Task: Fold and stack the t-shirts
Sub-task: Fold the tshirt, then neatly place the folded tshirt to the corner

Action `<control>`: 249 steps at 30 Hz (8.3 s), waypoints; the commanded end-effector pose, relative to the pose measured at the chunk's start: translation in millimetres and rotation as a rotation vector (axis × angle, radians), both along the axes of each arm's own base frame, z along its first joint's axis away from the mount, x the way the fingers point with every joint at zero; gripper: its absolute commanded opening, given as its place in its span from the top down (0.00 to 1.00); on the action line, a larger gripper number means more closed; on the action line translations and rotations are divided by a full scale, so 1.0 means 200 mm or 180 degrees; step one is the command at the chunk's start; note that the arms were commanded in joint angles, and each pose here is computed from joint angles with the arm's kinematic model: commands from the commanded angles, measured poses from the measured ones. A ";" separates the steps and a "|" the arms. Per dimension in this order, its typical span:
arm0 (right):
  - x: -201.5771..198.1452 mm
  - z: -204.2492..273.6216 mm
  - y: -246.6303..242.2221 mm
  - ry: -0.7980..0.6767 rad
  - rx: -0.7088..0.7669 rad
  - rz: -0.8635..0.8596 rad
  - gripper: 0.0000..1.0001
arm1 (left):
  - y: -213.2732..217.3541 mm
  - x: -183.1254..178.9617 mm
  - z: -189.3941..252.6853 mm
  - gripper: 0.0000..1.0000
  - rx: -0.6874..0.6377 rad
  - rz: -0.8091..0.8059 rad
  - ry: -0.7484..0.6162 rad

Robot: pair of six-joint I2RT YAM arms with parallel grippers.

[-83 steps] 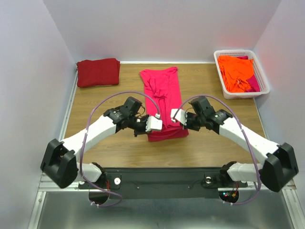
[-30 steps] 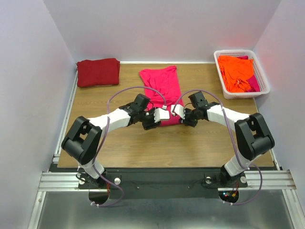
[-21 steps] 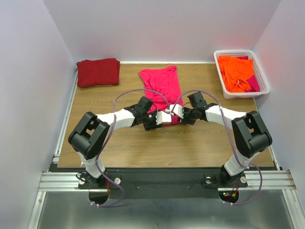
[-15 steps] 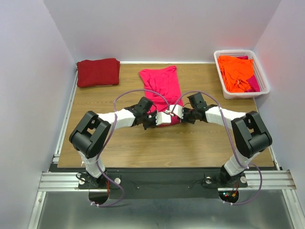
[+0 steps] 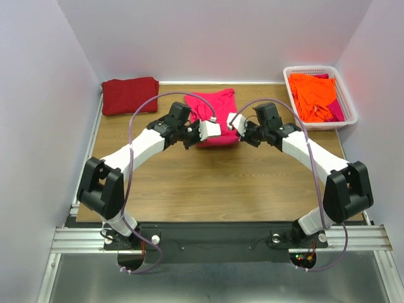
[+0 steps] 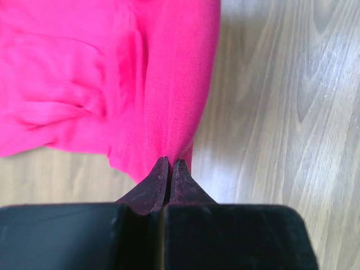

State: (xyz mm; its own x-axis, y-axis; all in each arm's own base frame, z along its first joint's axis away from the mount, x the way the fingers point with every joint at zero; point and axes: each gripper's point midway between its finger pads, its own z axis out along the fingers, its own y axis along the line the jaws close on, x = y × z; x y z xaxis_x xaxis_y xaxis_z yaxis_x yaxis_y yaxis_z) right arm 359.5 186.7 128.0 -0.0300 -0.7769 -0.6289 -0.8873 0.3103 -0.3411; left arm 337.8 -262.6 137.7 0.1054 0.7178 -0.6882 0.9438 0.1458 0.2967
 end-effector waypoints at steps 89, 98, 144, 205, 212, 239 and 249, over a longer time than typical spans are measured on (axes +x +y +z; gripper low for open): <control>-0.59 -0.38 -0.11 0.3663 0.0704 -0.2261 0.44 | 0.14 -0.69 -0.44 0.43 -0.0158 0.0919 0.2991; -0.60 -0.47 -0.09 0.3881 0.0653 -0.2226 0.53 | 0.06 -0.57 -0.42 0.46 -0.0328 0.0922 0.2903; -0.07 0.08 -0.13 0.2657 0.1031 -0.1556 0.59 | 0.22 -0.17 0.14 0.57 -0.0961 0.0809 0.2131; 0.59 -0.49 -0.14 0.2740 0.1803 -0.2376 0.67 | 0.09 0.18 -0.34 0.57 -0.1792 0.1520 0.2933; 0.56 0.08 0.00 0.2366 0.2126 -0.1772 0.59 | 0.34 0.27 0.11 0.42 -0.2029 0.1648 0.1876; -0.14 -0.36 0.70 0.0506 -0.0457 -0.0812 0.52 | 0.68 0.16 0.15 0.02 -0.2113 0.3163 0.1628; -0.16 -0.21 0.77 0.0399 -0.0229 -0.0773 0.52 | 0.67 0.17 0.08 0.02 -0.2096 0.3216 0.1762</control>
